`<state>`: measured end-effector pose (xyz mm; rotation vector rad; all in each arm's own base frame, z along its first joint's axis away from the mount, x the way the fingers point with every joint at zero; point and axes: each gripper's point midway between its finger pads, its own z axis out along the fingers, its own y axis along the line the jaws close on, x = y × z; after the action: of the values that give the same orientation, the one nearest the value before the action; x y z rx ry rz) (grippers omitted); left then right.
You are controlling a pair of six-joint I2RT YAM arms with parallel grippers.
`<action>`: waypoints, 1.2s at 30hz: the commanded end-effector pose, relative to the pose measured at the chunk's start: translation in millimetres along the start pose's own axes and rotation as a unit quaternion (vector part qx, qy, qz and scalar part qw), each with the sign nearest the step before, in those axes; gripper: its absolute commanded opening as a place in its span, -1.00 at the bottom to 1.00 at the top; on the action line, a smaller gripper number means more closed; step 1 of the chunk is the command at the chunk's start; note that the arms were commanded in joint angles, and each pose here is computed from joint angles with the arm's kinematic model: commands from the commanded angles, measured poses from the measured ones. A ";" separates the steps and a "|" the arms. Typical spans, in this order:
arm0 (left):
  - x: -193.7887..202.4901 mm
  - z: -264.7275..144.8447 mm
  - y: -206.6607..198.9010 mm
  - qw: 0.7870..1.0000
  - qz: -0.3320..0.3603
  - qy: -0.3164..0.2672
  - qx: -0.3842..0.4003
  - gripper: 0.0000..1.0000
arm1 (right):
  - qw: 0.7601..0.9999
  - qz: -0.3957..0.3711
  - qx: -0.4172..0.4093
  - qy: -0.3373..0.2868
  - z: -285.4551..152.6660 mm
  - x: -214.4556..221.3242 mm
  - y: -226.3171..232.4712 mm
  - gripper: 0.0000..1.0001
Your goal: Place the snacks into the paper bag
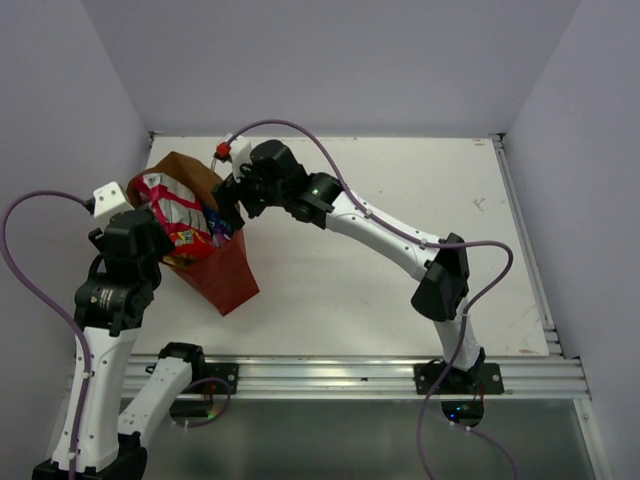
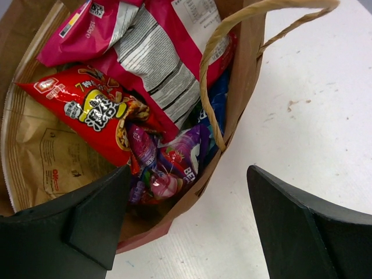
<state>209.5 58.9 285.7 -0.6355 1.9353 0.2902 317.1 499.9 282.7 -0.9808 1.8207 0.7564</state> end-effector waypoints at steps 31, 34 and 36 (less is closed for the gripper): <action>51.3 36.4 -13.9 0.996 0.028 0.077 -0.017 -0.47 | 1.000 0.005 -0.027 0.001 24.7 3.8 0.5 0.04; 52.6 41.8 -16.3 0.996 0.033 0.079 -0.019 -0.50 | 1.000 0.003 -0.021 0.017 32.3 15.3 -3.2 -0.02; 52.3 44.0 -18.2 0.996 0.034 0.077 -0.017 -0.55 | 1.000 0.003 -0.017 0.026 35.9 22.0 -5.4 -0.21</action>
<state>223.3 52.0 223.7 -0.6518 2.1211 0.3424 323.7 520.3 247.0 -1.0243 1.8638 0.8032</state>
